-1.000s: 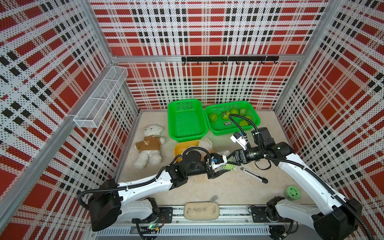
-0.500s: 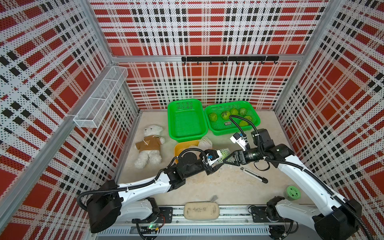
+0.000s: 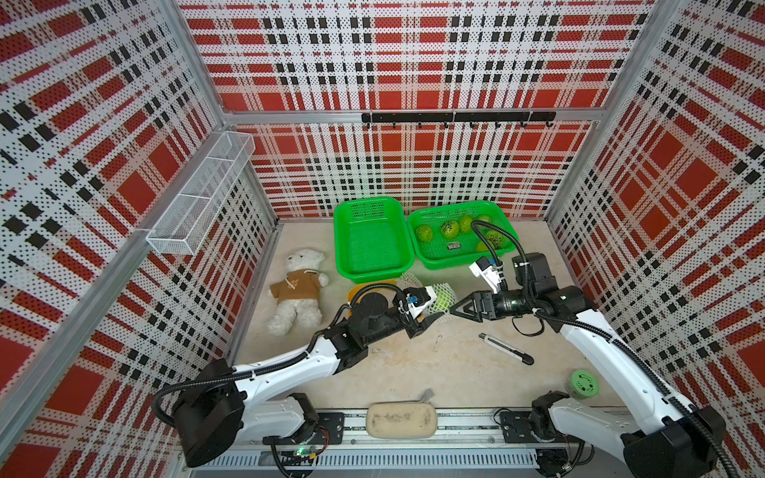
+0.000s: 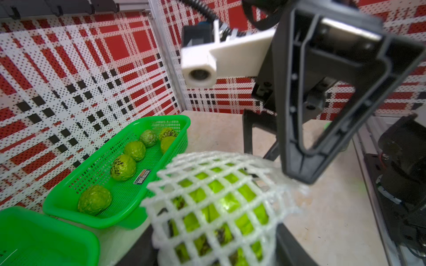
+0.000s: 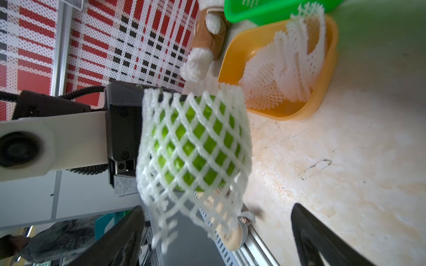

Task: Sleeve custard apples in foam nets
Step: Place the custard apple in the basket.

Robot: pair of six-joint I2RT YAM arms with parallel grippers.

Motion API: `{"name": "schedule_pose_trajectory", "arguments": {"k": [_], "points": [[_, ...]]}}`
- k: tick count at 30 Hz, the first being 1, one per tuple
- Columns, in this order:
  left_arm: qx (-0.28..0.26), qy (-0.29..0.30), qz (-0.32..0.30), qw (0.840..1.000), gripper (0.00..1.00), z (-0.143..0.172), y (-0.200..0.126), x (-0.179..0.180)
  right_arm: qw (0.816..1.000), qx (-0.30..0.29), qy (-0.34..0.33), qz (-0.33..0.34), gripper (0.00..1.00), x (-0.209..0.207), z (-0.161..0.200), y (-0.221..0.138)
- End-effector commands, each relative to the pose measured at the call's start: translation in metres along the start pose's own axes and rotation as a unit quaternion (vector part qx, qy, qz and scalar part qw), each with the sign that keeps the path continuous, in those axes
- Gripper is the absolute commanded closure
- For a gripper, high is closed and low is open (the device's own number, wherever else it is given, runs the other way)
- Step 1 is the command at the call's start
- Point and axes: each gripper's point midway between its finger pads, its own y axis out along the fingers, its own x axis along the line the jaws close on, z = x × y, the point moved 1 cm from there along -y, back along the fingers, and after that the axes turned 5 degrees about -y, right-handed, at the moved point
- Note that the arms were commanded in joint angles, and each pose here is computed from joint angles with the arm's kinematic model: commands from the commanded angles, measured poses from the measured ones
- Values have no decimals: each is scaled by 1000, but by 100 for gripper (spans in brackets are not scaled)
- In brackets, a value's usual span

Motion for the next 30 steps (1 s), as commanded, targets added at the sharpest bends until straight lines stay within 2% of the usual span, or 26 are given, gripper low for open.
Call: {"name": "schedule_pose_trajectory", "arguments": {"k": [1, 7, 10, 13, 17, 25, 28, 30], "points": [[37, -25, -74, 996, 53, -4, 8, 37, 997, -46, -58, 34, 0, 2, -22, -16], [99, -86, -199, 971, 61, 5, 20, 117, 982, -73, -72, 156, 0, -39, -40, -22], [130, -121, -251, 951, 64, 15, 24, 160, 968, -103, -78, 214, 0, -55, -55, -29], [169, -158, -300, 925, 67, 35, 27, 205, 958, -123, -89, 242, 0, -61, -70, -35], [214, -187, -360, 888, 71, 67, 32, 259, 953, -122, -106, 257, 0, -65, -81, -35], [253, -204, -439, 837, 74, 108, 49, 347, 957, -92, -96, 258, 0, -80, -85, -21], [259, -212, -466, 819, 77, 120, 56, 375, 956, -97, -97, 259, 0, -85, -90, -17], [270, -212, -490, 801, 82, 131, 59, 392, 956, -97, -97, 261, 0, -89, -94, -13]]}}
